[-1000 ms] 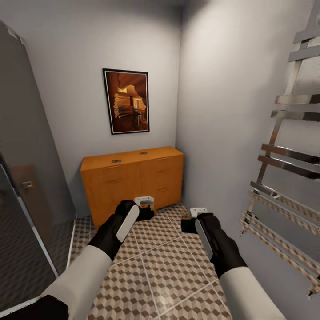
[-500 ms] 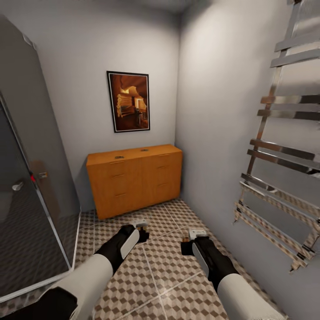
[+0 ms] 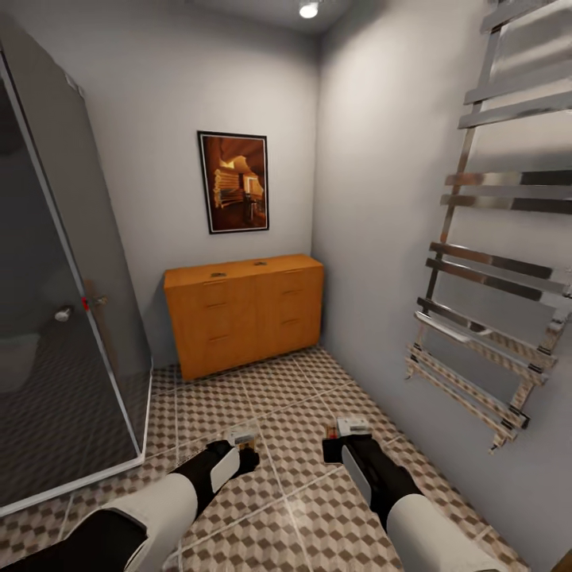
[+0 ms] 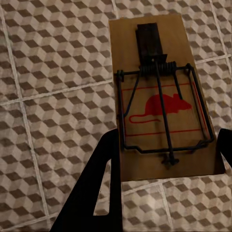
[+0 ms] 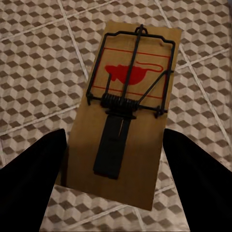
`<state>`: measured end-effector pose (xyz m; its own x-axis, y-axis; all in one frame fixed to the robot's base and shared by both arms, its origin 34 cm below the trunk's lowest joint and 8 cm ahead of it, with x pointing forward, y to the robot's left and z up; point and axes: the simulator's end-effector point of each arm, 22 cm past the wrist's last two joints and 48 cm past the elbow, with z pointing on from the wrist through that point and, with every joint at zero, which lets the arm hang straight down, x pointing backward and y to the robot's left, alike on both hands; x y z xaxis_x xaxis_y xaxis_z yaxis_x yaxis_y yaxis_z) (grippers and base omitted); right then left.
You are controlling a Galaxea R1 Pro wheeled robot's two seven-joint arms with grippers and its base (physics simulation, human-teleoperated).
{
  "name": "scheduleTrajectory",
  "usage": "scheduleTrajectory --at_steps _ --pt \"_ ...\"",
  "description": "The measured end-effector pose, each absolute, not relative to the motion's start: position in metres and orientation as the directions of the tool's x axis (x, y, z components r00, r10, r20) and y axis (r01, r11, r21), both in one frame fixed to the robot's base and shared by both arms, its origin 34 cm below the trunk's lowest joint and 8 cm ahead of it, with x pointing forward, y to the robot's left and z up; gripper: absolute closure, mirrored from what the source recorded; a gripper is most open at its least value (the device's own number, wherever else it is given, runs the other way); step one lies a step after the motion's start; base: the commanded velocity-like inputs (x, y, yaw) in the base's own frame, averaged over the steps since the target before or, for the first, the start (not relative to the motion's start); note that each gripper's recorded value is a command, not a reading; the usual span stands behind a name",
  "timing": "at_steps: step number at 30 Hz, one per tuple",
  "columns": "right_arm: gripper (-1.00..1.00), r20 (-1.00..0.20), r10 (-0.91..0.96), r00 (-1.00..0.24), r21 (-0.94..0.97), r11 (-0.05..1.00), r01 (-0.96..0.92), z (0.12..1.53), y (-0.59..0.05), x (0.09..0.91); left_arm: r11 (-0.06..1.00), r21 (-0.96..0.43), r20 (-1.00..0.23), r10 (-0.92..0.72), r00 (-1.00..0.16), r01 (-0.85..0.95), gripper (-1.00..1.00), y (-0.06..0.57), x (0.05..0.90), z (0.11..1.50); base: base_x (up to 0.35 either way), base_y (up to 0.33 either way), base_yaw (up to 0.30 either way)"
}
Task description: Take the four mousetraps from the cabinet in the bathroom and place them on the bathroom floor. Make sure all four end up on the same floor surface, and ensure that at least two of them are either under or directly next to the same bathroom sink.
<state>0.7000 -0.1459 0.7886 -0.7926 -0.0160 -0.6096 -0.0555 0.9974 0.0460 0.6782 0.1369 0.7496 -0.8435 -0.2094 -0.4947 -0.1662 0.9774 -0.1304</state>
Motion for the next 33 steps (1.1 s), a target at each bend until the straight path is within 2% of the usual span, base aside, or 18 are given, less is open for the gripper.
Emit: scheduleTrajectory --at_steps 8,33 --pt "1.00 -0.606 -0.016 -0.796 0.031 0.999 -0.043 0.788 -0.149 0.699 0.973 -0.119 -0.485 -0.229 -0.844 -0.196 1.00 0.151 0.657 0.725 -0.263 0.000 0.096" --pt "1.00 -0.568 -0.030 -0.823 0.001 0.999 -0.037 0.769 -0.152 0.684 0.972 -0.140 -0.482 -0.234 -0.845 -0.190 1.00 0.147 0.654 0.722 -0.005 0.000 0.287"
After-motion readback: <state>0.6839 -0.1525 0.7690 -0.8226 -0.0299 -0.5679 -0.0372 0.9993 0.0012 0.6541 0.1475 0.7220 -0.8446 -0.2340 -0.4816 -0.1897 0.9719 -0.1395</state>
